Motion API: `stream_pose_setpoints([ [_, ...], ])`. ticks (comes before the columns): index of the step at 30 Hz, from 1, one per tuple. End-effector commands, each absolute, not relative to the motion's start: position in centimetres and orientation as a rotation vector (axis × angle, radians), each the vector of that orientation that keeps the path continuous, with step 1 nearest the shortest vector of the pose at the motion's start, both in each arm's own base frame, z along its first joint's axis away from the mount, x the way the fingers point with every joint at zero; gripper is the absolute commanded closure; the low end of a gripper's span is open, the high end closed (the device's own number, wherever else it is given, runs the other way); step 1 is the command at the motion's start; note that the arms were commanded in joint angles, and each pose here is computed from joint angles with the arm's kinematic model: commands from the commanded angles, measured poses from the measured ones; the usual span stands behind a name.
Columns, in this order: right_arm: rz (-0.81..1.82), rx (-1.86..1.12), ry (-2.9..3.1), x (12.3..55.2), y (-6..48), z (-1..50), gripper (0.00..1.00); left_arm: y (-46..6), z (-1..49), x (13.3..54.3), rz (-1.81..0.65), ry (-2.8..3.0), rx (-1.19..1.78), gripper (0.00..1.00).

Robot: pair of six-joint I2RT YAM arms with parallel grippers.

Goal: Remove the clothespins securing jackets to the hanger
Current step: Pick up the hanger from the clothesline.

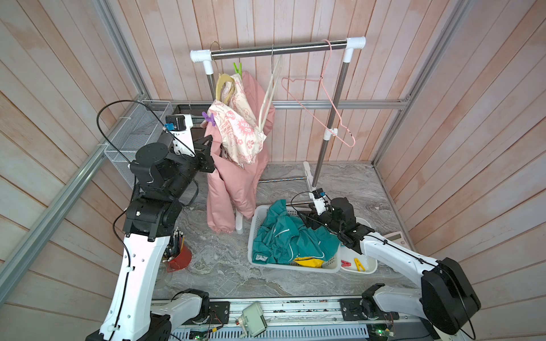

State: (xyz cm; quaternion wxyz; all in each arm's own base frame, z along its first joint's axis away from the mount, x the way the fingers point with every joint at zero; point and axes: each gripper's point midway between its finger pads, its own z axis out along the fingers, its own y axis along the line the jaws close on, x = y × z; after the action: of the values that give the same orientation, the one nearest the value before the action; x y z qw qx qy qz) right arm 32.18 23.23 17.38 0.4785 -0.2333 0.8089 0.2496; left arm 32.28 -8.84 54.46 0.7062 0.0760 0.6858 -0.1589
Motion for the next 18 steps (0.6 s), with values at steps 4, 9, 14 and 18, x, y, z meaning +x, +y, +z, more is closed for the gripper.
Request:
stream_pose_setpoints([
  [4, 0.614, -0.553, 1.973, 32.0, 22.9, 17.4, 0.30, -8.2, 63.5, 26.9, -0.375, 1.201, 0.185, 1.00],
  [9, 0.614, -0.543, 1.958, 32.1, 22.6, 18.0, 0.30, -7.7, 63.5, 25.6, -0.369, 1.209, 0.176, 1.00],
  [14, 0.612, -0.532, 1.922, 32.6, 21.7, 19.2, 0.29, -7.4, 63.3, 23.9, -0.382, 1.229, 0.165, 1.00],
  [18, 0.628, -0.527, 1.873, 33.2, 20.9, 20.7, 0.28, -7.4, 63.2, 22.4, -0.410, 1.250, 0.171, 1.00],
])
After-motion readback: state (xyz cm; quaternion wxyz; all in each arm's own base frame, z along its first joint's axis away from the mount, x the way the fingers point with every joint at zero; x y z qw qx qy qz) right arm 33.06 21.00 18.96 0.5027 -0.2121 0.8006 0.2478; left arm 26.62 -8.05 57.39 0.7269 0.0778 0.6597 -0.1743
